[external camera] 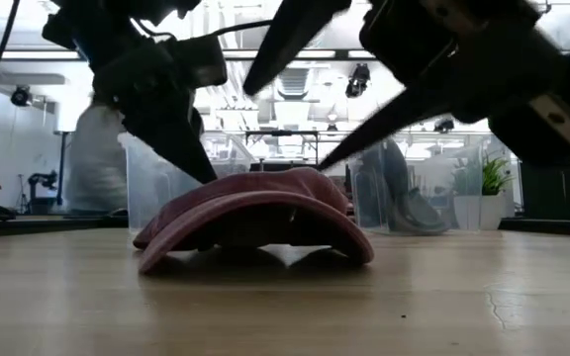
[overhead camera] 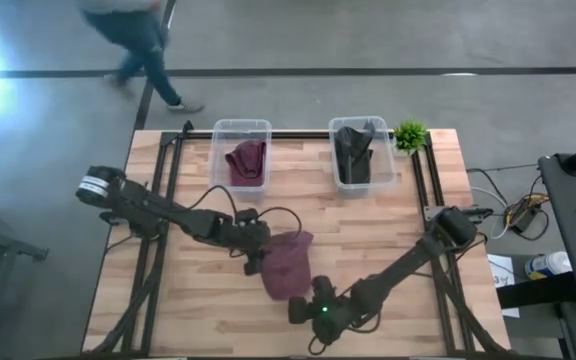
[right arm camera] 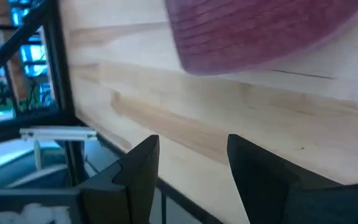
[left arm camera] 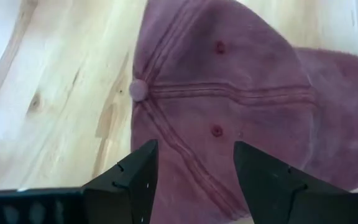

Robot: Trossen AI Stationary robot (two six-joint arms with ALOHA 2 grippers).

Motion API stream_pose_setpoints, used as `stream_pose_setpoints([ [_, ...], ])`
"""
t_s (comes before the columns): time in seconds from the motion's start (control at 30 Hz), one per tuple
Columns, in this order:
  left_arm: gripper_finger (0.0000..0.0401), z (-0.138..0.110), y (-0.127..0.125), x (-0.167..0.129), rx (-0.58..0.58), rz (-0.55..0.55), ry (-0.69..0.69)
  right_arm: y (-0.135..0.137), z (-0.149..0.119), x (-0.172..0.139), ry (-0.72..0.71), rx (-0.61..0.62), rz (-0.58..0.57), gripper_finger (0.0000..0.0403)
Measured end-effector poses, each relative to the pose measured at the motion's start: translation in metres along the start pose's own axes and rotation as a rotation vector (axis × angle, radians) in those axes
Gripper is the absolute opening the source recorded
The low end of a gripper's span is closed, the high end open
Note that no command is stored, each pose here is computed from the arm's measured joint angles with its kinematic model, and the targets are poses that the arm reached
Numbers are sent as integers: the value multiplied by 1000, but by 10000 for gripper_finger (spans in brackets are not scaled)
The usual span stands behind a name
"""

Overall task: Pick & Place hat
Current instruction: Put the red cap into the left transparent bin

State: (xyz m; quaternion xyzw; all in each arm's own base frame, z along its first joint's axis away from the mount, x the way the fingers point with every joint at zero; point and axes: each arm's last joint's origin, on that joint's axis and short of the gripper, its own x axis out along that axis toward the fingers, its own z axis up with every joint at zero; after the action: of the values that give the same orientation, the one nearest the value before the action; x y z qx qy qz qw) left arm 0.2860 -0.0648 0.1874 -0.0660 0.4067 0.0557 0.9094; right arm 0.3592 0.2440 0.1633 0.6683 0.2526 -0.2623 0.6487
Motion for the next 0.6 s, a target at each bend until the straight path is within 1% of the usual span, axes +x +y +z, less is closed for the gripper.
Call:
stream_pose_setpoints([
  [0.13,202,-3,1,6,63,-1,12,-3,4,13,-15,30,-27,187],
  [0.23,202,-11,1,12,76,-23,59,-6,3,26,-16,57,-49,187],
  [0.3,202,-16,1,16,72,-55,92,-6,2,34,-24,72,-53,187],
  [0.4,202,-19,-4,15,67,-134,126,-2,3,38,-56,96,-36,187],
  [0.47,202,-23,-8,14,45,-175,154,2,4,36,-88,105,-20,187],
  [0.6,202,-27,-17,12,-5,-206,176,6,11,30,-143,86,-57,187],
])
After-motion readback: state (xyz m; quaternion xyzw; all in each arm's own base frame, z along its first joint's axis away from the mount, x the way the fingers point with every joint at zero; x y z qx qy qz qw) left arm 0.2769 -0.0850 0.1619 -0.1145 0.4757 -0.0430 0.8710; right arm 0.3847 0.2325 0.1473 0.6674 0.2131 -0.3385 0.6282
